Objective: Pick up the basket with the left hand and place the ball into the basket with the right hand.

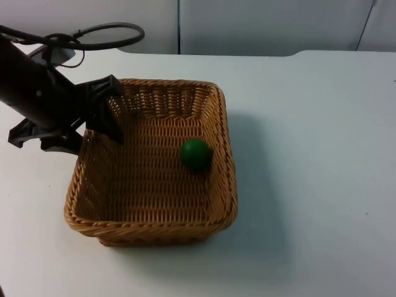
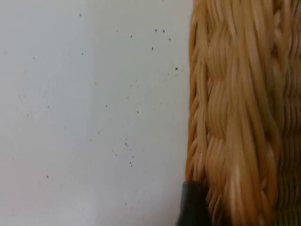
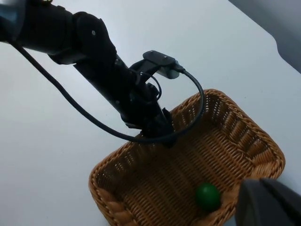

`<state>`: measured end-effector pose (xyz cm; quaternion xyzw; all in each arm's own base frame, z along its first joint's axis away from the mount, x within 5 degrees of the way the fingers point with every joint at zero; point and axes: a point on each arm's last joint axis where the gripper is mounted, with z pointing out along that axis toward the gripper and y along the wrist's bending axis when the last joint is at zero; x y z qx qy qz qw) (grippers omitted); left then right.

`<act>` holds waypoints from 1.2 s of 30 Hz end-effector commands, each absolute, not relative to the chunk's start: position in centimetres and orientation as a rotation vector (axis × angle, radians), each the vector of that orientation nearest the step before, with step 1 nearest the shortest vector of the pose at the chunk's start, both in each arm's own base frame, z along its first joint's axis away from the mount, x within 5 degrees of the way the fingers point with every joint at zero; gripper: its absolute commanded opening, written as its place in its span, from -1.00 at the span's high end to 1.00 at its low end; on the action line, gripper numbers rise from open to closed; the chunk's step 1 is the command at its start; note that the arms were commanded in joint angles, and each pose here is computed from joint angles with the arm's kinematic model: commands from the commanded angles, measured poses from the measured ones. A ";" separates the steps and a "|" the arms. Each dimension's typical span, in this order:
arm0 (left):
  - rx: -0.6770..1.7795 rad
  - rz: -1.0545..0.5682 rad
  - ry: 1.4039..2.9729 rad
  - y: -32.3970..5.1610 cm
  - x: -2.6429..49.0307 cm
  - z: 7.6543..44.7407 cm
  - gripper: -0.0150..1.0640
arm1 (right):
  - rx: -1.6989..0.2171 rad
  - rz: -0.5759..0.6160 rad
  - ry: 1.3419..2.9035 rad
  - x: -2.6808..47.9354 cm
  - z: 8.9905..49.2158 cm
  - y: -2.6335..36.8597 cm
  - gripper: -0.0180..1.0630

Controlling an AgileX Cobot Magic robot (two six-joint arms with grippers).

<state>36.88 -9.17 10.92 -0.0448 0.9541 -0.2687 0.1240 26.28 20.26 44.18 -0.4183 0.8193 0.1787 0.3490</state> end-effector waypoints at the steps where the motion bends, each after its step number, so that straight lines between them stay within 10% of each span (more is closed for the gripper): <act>1: -0.110 -0.782 2.784 -9.2 36.9 11.2 -0.15 | -1.082 0.476 2.110 25.9 44.7 20.2 0.97; 27: -0.073 -0.814 2.758 -6.2 36.5 14.6 -0.13 | -1.046 0.481 2.076 26.2 45.0 20.3 0.97; 30: -0.029 -0.778 2.721 -6.1 36.4 16.3 0.00 | -1.046 0.481 2.076 26.2 45.0 20.3 0.97; 36: 0.148 -0.683 2.670 -5.7 34.8 20.5 0.98 | -1.018 0.492 2.093 26.2 45.0 20.3 0.97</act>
